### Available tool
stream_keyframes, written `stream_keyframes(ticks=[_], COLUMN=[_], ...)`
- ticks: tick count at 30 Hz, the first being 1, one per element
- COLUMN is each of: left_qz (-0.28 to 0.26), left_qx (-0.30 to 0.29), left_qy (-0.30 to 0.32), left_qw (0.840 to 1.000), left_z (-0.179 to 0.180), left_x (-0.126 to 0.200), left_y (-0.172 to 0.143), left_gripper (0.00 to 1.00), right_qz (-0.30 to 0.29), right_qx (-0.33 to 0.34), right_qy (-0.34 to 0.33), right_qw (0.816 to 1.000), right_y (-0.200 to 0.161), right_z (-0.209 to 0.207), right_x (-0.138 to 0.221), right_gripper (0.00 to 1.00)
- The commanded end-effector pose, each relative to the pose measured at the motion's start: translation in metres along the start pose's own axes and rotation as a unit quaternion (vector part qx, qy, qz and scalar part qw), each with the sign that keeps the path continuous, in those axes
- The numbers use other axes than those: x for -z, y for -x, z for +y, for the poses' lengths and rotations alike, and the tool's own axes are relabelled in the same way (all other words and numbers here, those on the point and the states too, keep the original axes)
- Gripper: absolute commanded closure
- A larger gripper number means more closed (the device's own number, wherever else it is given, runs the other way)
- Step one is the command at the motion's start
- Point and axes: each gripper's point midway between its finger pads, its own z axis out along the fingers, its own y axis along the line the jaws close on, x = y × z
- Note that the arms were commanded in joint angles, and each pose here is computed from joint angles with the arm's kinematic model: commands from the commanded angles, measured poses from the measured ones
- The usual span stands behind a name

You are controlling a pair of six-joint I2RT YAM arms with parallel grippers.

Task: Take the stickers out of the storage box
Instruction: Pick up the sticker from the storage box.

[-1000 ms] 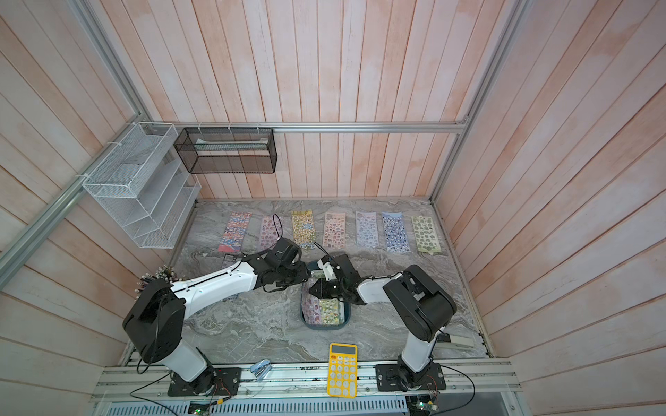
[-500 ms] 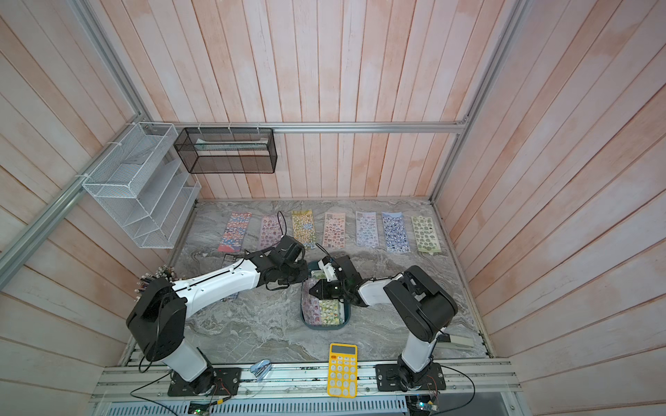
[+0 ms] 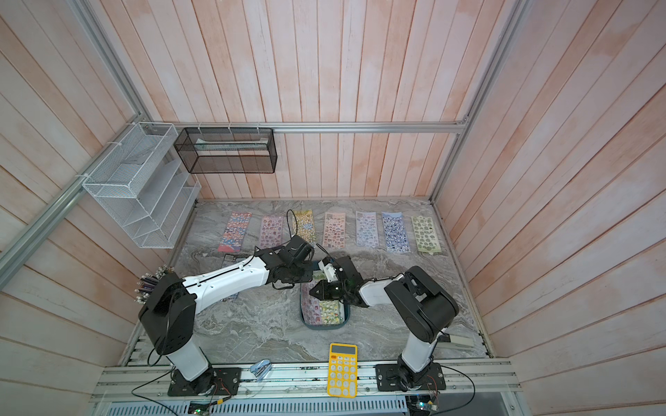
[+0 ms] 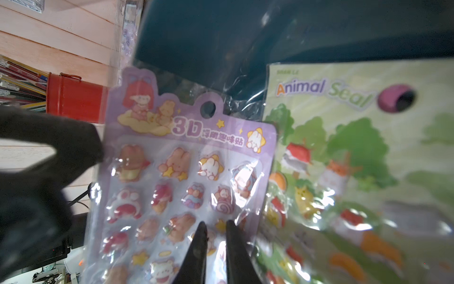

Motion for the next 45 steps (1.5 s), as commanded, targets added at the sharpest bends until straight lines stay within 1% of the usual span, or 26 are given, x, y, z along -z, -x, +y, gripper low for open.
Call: stream_keyframes(ticks=[1,5,8,10,14,15,17,18,19,21,22,25,28,30,31,33,35,36,41,45], left_qz=[-0.014,-0.006,0.004,0.012,0.018,0.017,0.014,0.015,0.015,0.017,0.017,0.014,0.008,0.007,0.008,0.013,0.018,0.019,0.023,0.017], left_qx=[-0.016,-0.023,-0.027,-0.029,-0.028,-0.027,-0.025,-0.024,-0.024,-0.022,-0.021,-0.019,-0.019,-0.021,-0.021,-0.021,-0.021,-0.021,-0.02,-0.019], left_qy=[0.047,0.055,0.052,0.047,0.033,0.03,0.025,0.024,0.023,0.022,0.022,0.023,0.019,0.017,0.015,0.012,0.006,0.004,-0.008,-0.012], left_qw=[0.999,0.998,0.998,0.998,0.999,0.999,0.999,0.999,0.999,0.999,0.999,0.999,1.0,1.0,1.0,1.0,1.0,1.0,0.999,1.0], left_z=[0.013,0.014,0.01,0.008,0.003,0.002,-0.001,-0.002,-0.002,-0.002,-0.002,-0.002,-0.004,-0.006,-0.008,-0.01,-0.013,-0.013,-0.018,-0.019], left_x=[0.002,-0.004,-0.01,-0.015,-0.018,-0.018,-0.016,-0.015,-0.014,-0.012,-0.011,-0.005,0.0,0.001,0.0,-0.002,-0.004,-0.004,-0.005,-0.001], left_y=[0.005,0.001,-0.005,-0.009,-0.011,-0.01,-0.009,-0.008,-0.008,-0.009,-0.009,-0.009,-0.007,-0.007,-0.008,-0.01,-0.012,-0.012,-0.014,-0.011], left_gripper=[0.57,0.56,0.6,0.64,0.82,0.84,0.85,0.85,0.8,0.64,0.59,0.56,0.57,0.63,0.69,0.85,0.98,1.0,1.0,1.0], right_qz=[0.025,0.024,0.023,0.022,0.02,0.021,0.02,0.02,0.02,0.02,0.021,0.023,0.023,0.021,0.021,0.02,0.018,0.018,0.007,-0.013], right_qx=[-0.012,-0.012,-0.011,-0.011,-0.007,-0.007,-0.007,-0.007,-0.009,-0.01,-0.011,-0.012,-0.013,-0.012,-0.011,-0.011,-0.01,-0.01,-0.003,0.02], right_qy=[-0.014,-0.015,-0.016,-0.016,-0.02,-0.02,-0.022,-0.022,-0.022,-0.021,-0.02,-0.018,-0.018,-0.017,-0.016,-0.017,-0.016,-0.016,-0.018,-0.042], right_qw=[1.0,1.0,1.0,1.0,1.0,1.0,1.0,1.0,1.0,1.0,1.0,1.0,1.0,1.0,1.0,1.0,1.0,1.0,1.0,0.999], right_y=[-0.014,-0.013,-0.011,-0.011,-0.009,-0.009,-0.01,-0.01,-0.01,-0.011,-0.012,-0.013,-0.013,-0.012,-0.011,-0.011,-0.01,-0.01,-0.005,0.008], right_z=[-0.009,-0.009,-0.009,-0.009,-0.009,-0.009,-0.011,-0.011,-0.012,-0.013,-0.013,-0.013,-0.014,-0.013,-0.012,-0.012,-0.011,-0.011,-0.007,-0.003], right_x=[0.002,0.002,0.003,0.003,0.005,0.005,0.006,0.006,0.006,0.005,0.005,0.003,0.003,0.004,0.004,0.004,0.005,0.005,0.011,0.024], right_gripper=[0.82,0.82,0.82,0.82,0.82,0.82,0.82,0.82,0.82,0.82,0.82,0.82,0.82,0.82,0.82,0.82,0.82,0.82,0.82,0.82])
